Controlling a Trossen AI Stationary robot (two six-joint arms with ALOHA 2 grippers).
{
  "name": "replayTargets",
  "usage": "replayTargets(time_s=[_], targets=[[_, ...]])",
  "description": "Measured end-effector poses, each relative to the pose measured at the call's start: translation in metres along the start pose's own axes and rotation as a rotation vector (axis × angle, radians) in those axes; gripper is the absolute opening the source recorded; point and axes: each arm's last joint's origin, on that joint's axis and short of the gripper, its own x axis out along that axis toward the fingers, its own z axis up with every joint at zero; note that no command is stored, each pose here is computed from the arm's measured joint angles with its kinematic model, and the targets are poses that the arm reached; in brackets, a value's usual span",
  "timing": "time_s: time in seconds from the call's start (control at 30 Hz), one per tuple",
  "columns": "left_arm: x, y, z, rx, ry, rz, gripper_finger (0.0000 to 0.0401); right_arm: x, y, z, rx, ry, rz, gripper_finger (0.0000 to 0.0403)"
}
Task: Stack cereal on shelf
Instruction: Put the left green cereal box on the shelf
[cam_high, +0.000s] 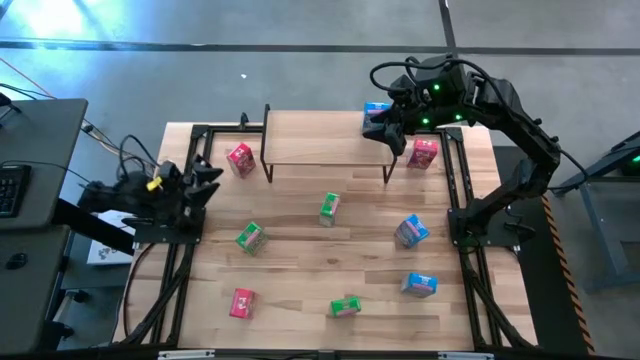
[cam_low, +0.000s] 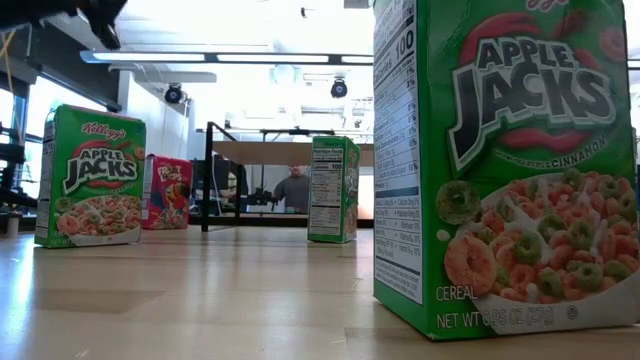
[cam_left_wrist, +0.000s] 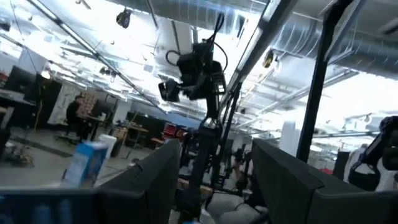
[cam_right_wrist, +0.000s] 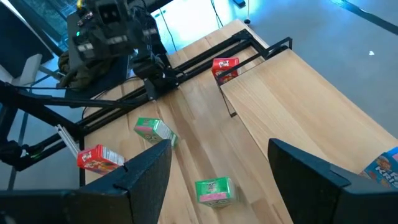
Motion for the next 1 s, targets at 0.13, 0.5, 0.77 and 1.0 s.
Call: replayTargets(time_s=[0.13,0.5,0.77,1.0], targets=[[0.009,-0.006,0.022,0.056,0.043,0.009,0.019,0.0,0.0,0.0,-0.015,0.0,-0.001,0.0259],[0.05,-0.023,0.073,0.042,0.435,0.194,0.019,0.0,0.0,0.0,-0.018,0.001,-0.002,0.0259],[0.068,-0.031,0.098,-0.167,0.533,0.346,0.019,0.0,0.0,0.0,-0.045,0.002,-0.003,0.0259],[0.083,-0.04,0.114,-0.242,0.533,0.277,0.019,0.0,-0.002,-0.003,-0.042,0.018,-0.05,0.0259]])
